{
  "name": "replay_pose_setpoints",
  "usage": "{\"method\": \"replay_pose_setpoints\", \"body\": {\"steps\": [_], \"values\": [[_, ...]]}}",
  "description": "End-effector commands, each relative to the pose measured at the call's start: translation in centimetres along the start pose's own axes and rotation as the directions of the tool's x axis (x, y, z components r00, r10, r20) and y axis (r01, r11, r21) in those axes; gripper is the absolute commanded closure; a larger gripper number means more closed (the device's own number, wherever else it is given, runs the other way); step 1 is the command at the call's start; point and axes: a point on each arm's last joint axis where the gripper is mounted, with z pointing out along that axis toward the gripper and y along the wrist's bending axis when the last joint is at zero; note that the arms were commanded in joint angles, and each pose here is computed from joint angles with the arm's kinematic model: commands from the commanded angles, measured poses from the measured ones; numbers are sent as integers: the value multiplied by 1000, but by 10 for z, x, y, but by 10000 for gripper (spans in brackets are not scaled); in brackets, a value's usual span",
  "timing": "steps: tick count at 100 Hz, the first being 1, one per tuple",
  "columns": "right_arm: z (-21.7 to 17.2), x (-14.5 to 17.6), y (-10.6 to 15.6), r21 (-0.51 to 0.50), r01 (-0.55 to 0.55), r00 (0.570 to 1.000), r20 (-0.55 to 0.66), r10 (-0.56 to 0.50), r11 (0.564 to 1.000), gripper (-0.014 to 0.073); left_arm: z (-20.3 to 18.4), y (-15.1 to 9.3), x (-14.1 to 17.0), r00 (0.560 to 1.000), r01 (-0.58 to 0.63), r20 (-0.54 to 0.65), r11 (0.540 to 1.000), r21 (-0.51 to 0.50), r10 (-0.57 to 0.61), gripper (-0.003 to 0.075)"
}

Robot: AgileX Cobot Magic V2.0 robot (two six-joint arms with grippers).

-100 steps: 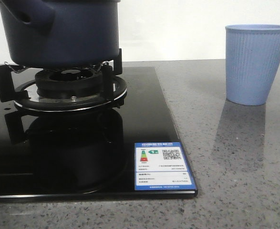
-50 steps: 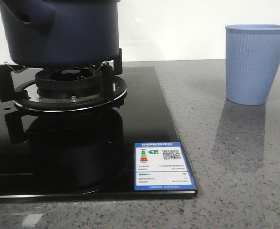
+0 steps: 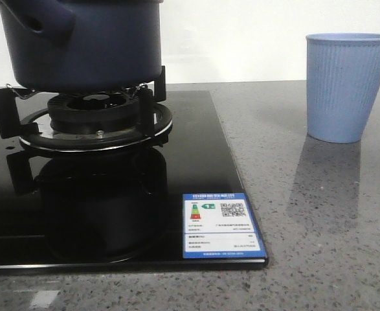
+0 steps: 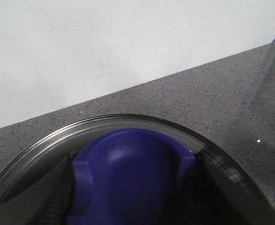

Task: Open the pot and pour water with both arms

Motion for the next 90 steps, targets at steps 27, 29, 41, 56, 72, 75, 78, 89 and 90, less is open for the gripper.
{"method": "replay_pose_setpoints", "body": {"steps": [27, 29, 41, 56, 72, 75, 78, 89, 90], "values": [[4, -15, -2, 12, -2, 998, 64, 1, 1000, 118, -58, 4, -48, 971, -2, 238, 997, -73, 20, 361], [6, -16, -2, 14, -3, 998, 62, 2, 1000, 118, -62, 6, -50, 969, -1, 247, 997, -81, 21, 361], [16, -18, -4, 20, -18, 998, 66, 16, 1000, 118, -84, 14, -58, 955, 8, 296, 992, -123, 28, 361], [32, -19, -4, 11, -9, 999, 46, 8, 1000, 118, -108, 24, -65, 940, 20, 340, 985, -173, 40, 361], [52, -20, 2, -22, 21, 999, 48, -20, 1000, 118, -124, 32, -67, 933, 29, 357, 977, -211, 49, 361], [56, -20, 5, -34, 27, 998, 53, -25, 999, 118, -126, 33, -67, 932, 31, 359, 976, -217, 50, 361], [60, -21, 6, -40, 31, 997, 65, -28, 999, 118, -128, 33, -67, 932, 30, 358, 975, -218, 51, 361], [75, -21, 13, -62, 43, 997, 68, -39, 997, 118, -133, 36, -67, 933, 33, 357, 973, -230, 53, 361], [77, -20, 13, -60, 43, 997, 66, -39, 997, 118, -133, 36, -67, 933, 33, 357, 973, -230, 53, 361]]}}
